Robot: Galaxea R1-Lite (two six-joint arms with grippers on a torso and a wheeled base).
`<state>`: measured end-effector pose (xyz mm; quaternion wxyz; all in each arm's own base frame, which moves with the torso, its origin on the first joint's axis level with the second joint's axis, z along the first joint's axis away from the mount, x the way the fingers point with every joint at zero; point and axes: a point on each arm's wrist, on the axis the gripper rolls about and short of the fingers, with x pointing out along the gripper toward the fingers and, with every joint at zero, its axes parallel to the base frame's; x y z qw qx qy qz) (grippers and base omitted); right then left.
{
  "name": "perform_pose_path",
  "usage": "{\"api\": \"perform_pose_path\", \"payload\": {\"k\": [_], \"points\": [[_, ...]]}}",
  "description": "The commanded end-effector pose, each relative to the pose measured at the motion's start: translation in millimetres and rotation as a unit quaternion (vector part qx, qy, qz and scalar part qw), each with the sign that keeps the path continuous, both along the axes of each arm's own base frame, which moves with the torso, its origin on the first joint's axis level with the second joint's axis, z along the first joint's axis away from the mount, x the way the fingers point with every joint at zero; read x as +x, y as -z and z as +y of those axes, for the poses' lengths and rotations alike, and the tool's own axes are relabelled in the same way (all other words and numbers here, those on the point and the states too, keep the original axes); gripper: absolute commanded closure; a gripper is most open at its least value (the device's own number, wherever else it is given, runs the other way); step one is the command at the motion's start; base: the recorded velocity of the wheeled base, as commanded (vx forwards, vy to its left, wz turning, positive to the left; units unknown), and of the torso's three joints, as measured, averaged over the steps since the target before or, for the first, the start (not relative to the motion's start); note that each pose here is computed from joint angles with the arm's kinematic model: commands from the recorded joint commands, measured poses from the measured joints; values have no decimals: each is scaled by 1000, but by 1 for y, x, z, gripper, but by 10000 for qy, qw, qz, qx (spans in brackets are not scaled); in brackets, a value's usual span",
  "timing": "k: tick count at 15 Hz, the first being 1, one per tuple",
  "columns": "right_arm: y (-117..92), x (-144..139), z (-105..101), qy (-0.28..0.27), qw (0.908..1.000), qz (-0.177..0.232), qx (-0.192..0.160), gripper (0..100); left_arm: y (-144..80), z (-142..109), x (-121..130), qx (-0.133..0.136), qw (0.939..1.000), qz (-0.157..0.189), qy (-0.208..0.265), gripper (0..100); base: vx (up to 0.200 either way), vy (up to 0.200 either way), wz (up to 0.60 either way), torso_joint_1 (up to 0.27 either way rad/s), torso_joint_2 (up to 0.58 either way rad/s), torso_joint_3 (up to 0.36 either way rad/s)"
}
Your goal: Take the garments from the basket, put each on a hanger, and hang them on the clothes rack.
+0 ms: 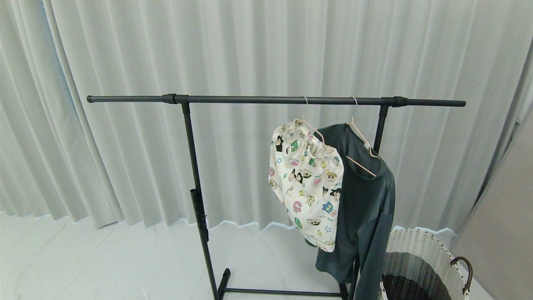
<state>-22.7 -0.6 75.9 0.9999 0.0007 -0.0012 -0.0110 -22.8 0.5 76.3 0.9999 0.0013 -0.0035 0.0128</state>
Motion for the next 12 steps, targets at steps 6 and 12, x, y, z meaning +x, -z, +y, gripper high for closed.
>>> {"api": "perform_pose_path", "payload": {"k": [6,12], "points": [[0,0,0,-2,10000,-11,1,0,0,0,0,2,10000,-3,-3,0,0,0,0,0,0,0],[0,0,0,-2,10000,-11,1,0,0,0,0,2,10000,-3,-3,0,0,0,0,0,0,0]]}}
